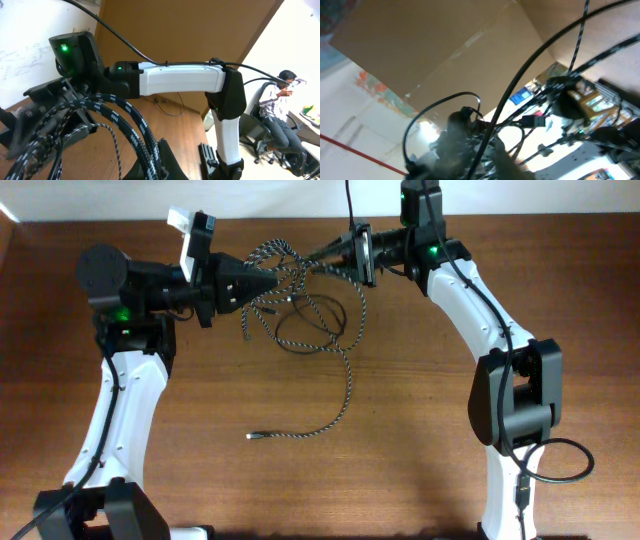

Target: Untangle cables

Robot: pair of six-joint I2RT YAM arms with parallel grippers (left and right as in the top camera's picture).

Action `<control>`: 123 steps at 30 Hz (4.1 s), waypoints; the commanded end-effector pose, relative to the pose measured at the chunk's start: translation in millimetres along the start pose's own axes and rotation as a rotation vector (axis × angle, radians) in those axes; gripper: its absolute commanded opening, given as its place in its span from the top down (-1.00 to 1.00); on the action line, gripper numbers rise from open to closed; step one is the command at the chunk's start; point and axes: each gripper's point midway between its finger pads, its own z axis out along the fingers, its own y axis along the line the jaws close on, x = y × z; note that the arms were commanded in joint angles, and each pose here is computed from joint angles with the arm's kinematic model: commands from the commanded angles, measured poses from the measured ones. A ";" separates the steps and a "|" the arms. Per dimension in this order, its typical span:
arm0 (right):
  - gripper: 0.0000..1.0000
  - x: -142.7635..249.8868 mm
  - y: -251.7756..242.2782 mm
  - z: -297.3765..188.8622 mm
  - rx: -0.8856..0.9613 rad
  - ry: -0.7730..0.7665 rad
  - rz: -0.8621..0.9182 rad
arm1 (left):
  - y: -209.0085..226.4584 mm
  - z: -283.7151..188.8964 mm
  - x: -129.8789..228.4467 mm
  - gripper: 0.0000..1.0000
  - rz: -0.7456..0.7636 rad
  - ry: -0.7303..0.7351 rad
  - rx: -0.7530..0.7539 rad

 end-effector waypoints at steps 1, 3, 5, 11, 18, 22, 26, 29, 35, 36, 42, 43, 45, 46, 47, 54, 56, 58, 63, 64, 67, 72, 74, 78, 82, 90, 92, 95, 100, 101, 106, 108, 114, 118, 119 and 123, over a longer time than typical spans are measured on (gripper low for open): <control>0.92 9.4 7.2 1.1 -0.001 0.005 -0.012 | -2.8 -0.8 -3.6 1.00 0.032 0.000 -0.001; 0.92 9.5 7.1 1.5 0.000 0.005 -0.012 | -2.8 -0.8 -3.6 1.00 0.032 0.000 -0.001; 0.82 9.6 7.1 1.5 0.000 0.005 -0.012 | -2.8 -0.8 -3.6 1.00 0.032 0.000 -0.001; 0.49 9.9 7.0 2.0 0.001 0.007 -0.012 | -2.7 -0.8 -3.3 1.00 0.031 0.000 -0.001; 0.92 12.1 18.7 1.7 -0.017 0.002 -0.078 | -2.8 -0.8 -3.4 1.00 0.032 0.000 -0.001; 0.92 -11.9 53.1 -12.2 -0.085 -0.212 -0.705 | -2.2 -0.8 -2.6 1.00 0.019 0.000 -0.001; 0.92 -37.7 68.3 -64.6 -0.101 -0.390 -0.846 | 7.3 -0.9 12.6 1.00 -0.026 -0.001 -0.002; 0.92 -57.4 61.5 -106.7 -0.076 -0.488 -0.834 | 60.2 -6.5 57.5 1.00 -0.263 -0.029 -0.256; 0.92 -116.9 -32.4 -233.5 0.260 -0.902 -0.520 | 125.7 -172.8 220.5 1.00 -0.912 0.238 -1.631; 0.92 -114.5 -54.5 -260.5 0.351 -0.970 -0.448 | 115.8 -197.4 228.3 1.00 -0.964 0.222 -1.802; 0.92 -24.3 -73.7 -383.4 0.456 -1.245 -0.289 | 103.4 -229.9 229.9 1.00 -1.100 -0.037 -2.081; 0.92 -3.0 -64.7 -392.8 0.445 -1.284 -0.310 | 104.9 -228.3 229.3 1.00 -1.111 -0.061 -2.073; 0.92 41.3 -39.6 -401.2 0.455 -1.356 -0.428 | 108.3 -214.9 231.5 1.00 -1.159 -0.062 -1.990; 0.92 63.9 -26.6 -404.5 0.475 -1.411 -0.485 | 110.2 -202.1 233.4 1.00 -1.202 -0.058 -1.914; 0.92 92.5 -12.6 -415.1 0.514 -1.527 -0.519 | 111.3 -191.0 234.6 1.00 -1.238 -0.056 -1.847; 0.92 267.3 41.2 -511.5 0.725 -2.206 -0.540 | 111.8 -163.6 234.6 1.00 -1.212 -0.002 -1.791; 0.92 305.8 50.8 -538.3 0.714 -2.357 -0.548 | 111.6 -163.7 234.8 0.94 -1.209 0.001 -1.795; 0.92 338.0 56.7 -555.4 0.713 -2.458 -0.558 | 110.2 -167.4 235.6 1.00 -1.202 0.007 -1.818; 0.92 372.0 84.0 -565.7 0.707 -2.593 -0.666 | 109.0 -172.7 235.9 1.00 -1.187 0.011 -1.851; 0.92 379.6 86.3 -569.8 0.708 -2.639 -0.657 | 106.5 -178.5 237.2 1.00 -1.175 0.022 -1.887; 0.92 391.9 90.4 -573.7 0.719 -2.705 -0.651 | 79.3 -228.9 239.0 1.00 -1.035 0.129 -2.206; 0.92 267.3 77.0 -488.8 0.539 -1.969 -0.849 | 73.1 -238.0 237.8 1.00 -1.059 0.030 -2.292; 0.92 206.1 27.1 -464.9 0.580 -1.740 -0.617 | 77.8 -230.7 239.2 1.00 -1.090 0.014 -2.244; 0.92 95.9 -64.3 -400.0 0.725 -1.238 -0.295 | 77.6 -230.6 239.5 0.94 -1.092 0.017 -2.243; 0.92 22.3 -129.1 -346.3 0.917 -0.901 -0.132 | 77.4 -230.6 239.7 0.78 -1.092 0.018 -2.243; 0.69 -7.1 -223.5 -298.6 1.247 -0.636 0.097 | 67.8 -232.3 268.2 0.67 -1.121 0.095 -2.263; 0.61 -10.0 -254.1 -303.0 1.278 -0.674 0.247 | 65.6 -232.5 274.3 0.64 -1.127 0.111 -2.267; 0.35 -15.5 -292.7 -286.2 1.305 -0.596 0.283 | 67.5 -232.4 273.3 0.60 -1.123 0.100 -2.264; -0.29 -57.1 -301.6 -256.1 1.395 -0.525 -0.017 | 70.7 -231.6 271.6 0.57 -1.119 0.082 -2.257; -0.41 -62.4 -298.9 -250.6 1.406 -0.518 -0.063 | 70.6 -231.7 271.7 0.56 -1.119 0.082 -2.258; -0.68 -80.7 -289.2 -227.4 1.450 -0.480 -0.241 | 70.7 -231.7 271.6 0.53 -1.118 0.082 -2.258; -0.68 -80.8 -290.8 -223.5 1.473 -0.420 -0.304 | 70.8 -231.7 271.6 0.52 -1.118 0.081 -2.257; -0.31 -100.8 -342.1 -208.8 1.448 -0.313 -0.461 | 70.6 -231.7 271.7 0.50 -1.119 0.082 -2.258; 0.92 -85.5 -354.5 -199.9 1.393 -0.284 -0.384 | 71.3 -231.6 271.2 0.48 -1.117 0.077 -2.256; 0.92 -86.5 -336.4 -201.3 1.372 -0.324 -0.382 | 71.4 -231.6 271.2 0.47 -1.117 0.077 -2.256; 0.92 -74.8 -195.0 -231.7 1.204 -0.529 -0.517 | 71.4 -231.0 271.6 0.46 -1.121 0.078 -2.253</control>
